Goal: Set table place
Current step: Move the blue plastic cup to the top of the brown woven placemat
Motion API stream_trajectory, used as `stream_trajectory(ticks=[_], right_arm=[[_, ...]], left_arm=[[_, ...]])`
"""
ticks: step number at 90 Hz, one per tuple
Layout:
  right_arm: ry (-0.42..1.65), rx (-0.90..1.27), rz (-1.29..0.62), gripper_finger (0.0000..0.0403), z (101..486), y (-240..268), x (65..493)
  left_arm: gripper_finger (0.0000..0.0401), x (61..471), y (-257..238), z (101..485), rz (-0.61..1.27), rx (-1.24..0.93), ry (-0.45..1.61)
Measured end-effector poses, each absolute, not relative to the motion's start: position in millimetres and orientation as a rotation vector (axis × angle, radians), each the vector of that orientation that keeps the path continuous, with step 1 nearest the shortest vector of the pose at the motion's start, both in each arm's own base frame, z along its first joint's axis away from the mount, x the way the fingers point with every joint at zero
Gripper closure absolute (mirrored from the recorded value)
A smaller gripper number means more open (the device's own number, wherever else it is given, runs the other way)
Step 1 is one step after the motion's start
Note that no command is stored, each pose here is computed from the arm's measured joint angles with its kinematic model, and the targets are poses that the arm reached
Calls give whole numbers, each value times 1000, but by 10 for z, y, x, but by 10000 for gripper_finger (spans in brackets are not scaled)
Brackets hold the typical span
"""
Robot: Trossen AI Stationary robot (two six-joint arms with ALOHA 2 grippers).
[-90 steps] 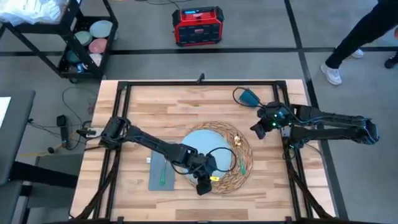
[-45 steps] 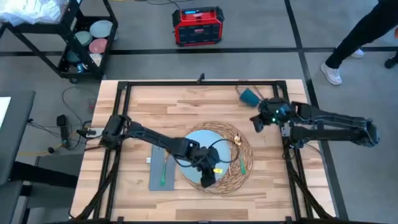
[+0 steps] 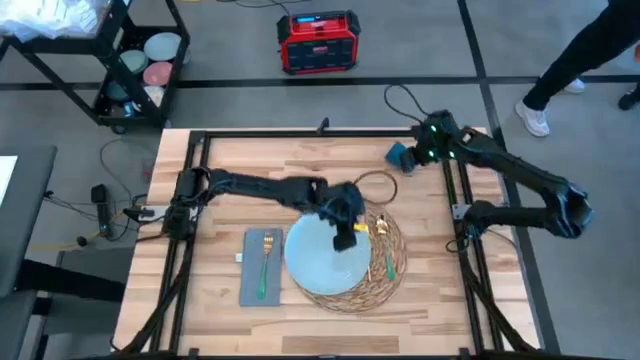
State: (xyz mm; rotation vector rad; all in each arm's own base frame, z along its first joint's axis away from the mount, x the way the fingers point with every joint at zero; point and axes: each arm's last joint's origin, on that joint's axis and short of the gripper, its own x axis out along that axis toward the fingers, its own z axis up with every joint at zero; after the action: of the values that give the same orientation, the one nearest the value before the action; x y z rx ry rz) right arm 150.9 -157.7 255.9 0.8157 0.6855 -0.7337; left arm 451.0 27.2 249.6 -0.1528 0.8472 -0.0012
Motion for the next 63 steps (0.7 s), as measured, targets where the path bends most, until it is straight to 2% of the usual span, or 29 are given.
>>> stream_trajectory(ticks=[13, 23, 37, 49, 63], right_arm=[[744, 808, -834, 403, 2564, -1778, 1562], [784, 818, -954, 403, 2522, -1806, 1518], [817, 840, -995, 403, 2501, -1804, 1469], [849, 880, -1047, 403, 2426, -1874, 1426], [904, 917, -1088, 403, 2318, -1950, 1391]], left_arm=[[325, 4473, 936, 2544, 60, -85, 766], [327, 4379, 1514, 2618, 86, -128, 649], [330, 4251, 2179, 2585, 64, -234, 486], [330, 4221, 2472, 2301, 24, -371, 476], [331, 4301, 2535, 2049, -38, -438, 484]])
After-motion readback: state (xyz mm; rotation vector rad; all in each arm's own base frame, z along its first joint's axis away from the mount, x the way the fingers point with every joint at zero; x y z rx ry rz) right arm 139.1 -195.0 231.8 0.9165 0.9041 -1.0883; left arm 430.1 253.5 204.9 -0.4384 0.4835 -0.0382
